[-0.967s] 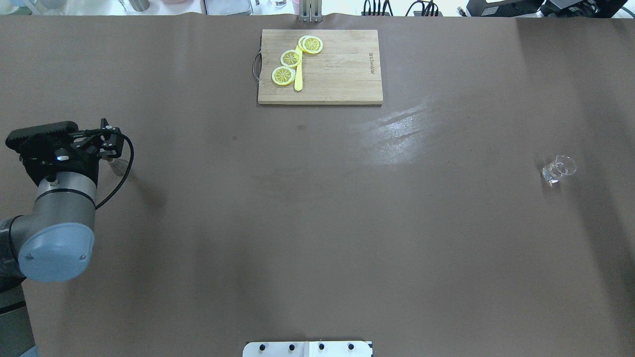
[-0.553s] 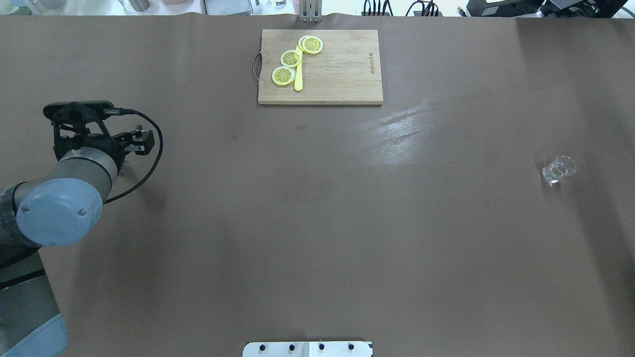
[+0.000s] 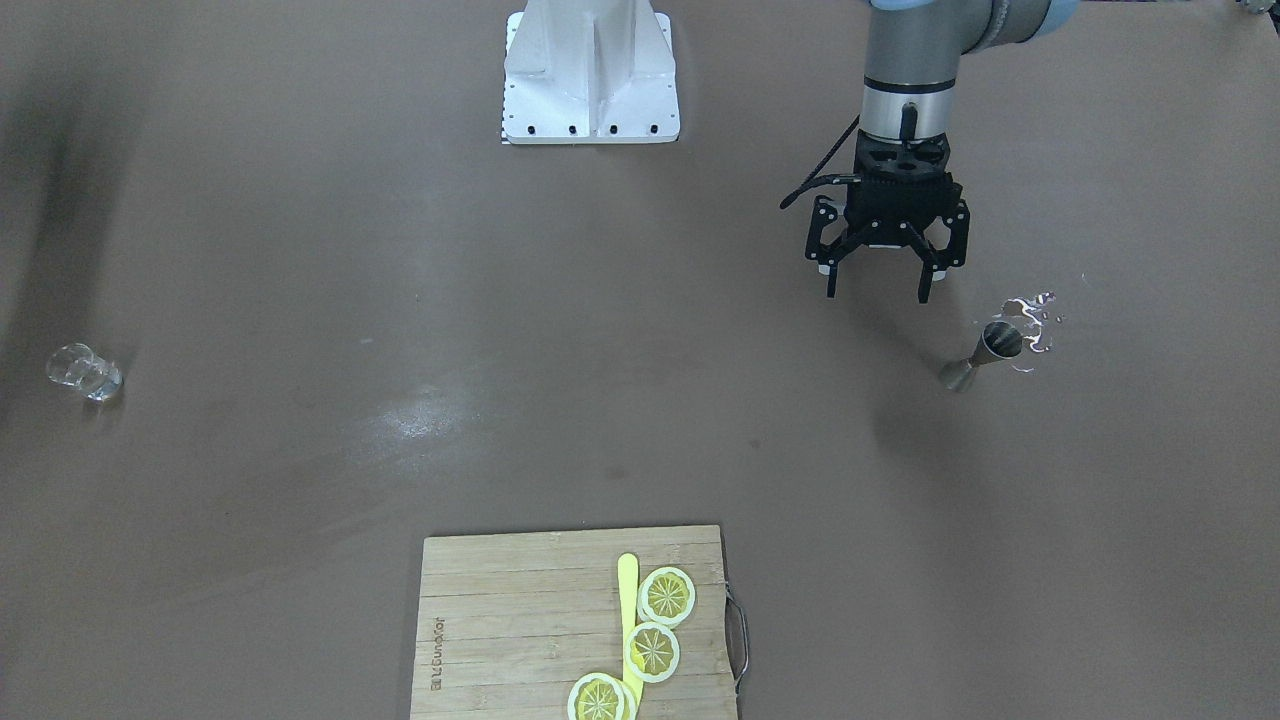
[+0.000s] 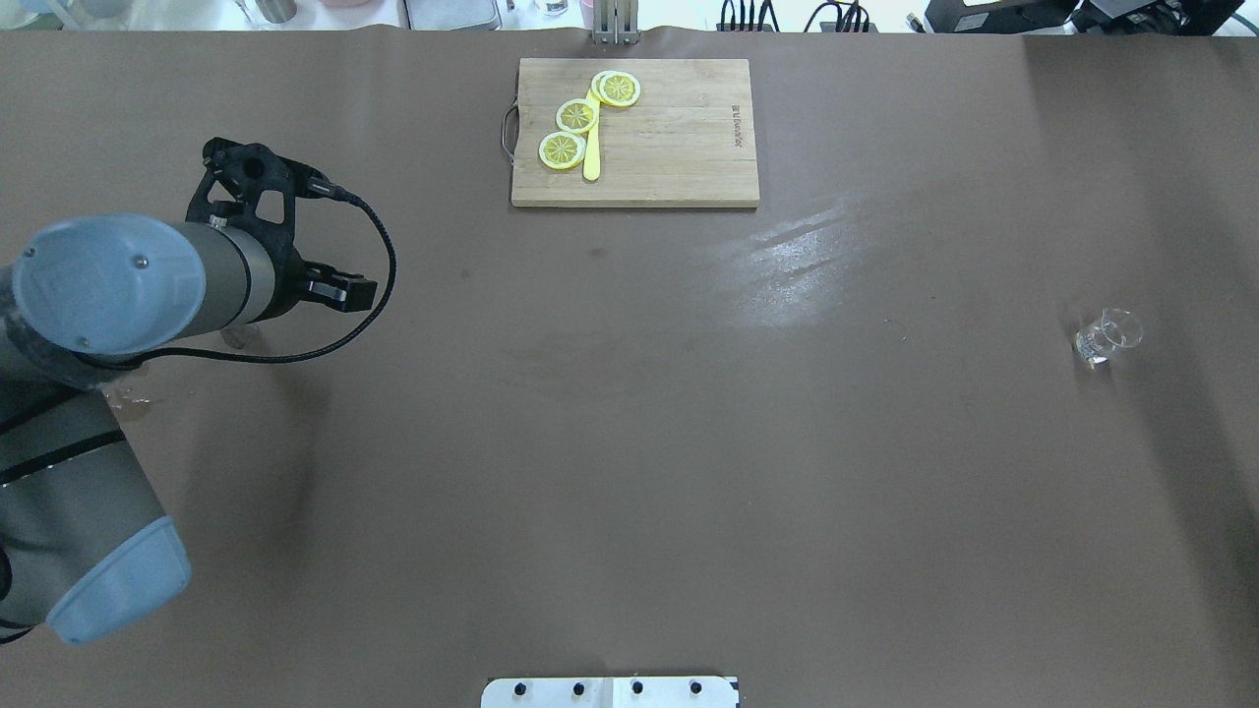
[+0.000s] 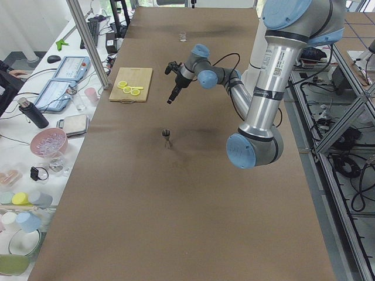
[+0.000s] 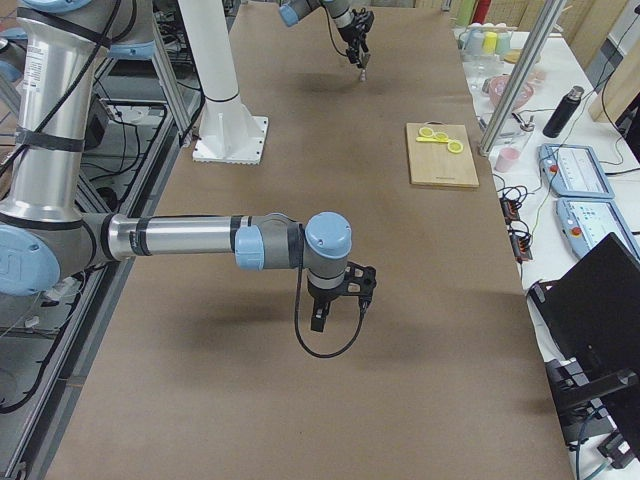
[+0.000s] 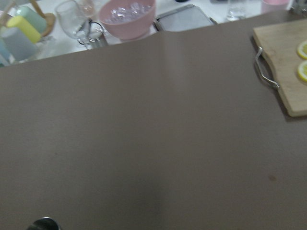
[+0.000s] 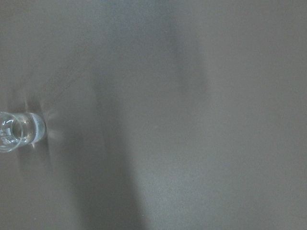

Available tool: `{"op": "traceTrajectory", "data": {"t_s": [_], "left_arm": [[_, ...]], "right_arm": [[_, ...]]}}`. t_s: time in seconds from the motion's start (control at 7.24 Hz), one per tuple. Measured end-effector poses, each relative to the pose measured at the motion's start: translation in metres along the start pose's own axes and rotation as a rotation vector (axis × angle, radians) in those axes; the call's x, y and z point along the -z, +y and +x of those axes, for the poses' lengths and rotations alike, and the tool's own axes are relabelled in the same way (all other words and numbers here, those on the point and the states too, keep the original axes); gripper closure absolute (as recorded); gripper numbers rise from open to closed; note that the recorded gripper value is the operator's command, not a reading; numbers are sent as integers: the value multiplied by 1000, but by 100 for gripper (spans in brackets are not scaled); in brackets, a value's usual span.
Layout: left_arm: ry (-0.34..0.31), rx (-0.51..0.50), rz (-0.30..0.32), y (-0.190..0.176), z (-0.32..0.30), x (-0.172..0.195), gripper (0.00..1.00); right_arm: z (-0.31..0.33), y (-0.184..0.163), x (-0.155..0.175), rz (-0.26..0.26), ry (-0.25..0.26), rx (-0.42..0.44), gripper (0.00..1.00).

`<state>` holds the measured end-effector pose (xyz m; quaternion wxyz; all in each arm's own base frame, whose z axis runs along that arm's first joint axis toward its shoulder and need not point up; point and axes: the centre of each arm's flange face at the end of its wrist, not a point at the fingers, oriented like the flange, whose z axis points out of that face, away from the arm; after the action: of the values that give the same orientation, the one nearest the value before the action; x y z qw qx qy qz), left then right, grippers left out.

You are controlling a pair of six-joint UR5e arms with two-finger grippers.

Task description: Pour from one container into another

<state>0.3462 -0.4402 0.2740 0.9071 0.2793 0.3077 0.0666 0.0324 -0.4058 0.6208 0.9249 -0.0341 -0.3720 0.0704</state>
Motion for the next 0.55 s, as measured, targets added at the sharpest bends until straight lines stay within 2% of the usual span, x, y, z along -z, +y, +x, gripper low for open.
{"op": "traceTrajectory", "data": {"t_s": [0.28,0.55], "left_arm": [[70,-114,-71,-22,-52,9,2],[115,-145,-147,-23,-140,16,2]], "right_arm": [[1,1,-1,-3,0,-3,0],[2,2,-2,-6,-2,-5,0]]}}
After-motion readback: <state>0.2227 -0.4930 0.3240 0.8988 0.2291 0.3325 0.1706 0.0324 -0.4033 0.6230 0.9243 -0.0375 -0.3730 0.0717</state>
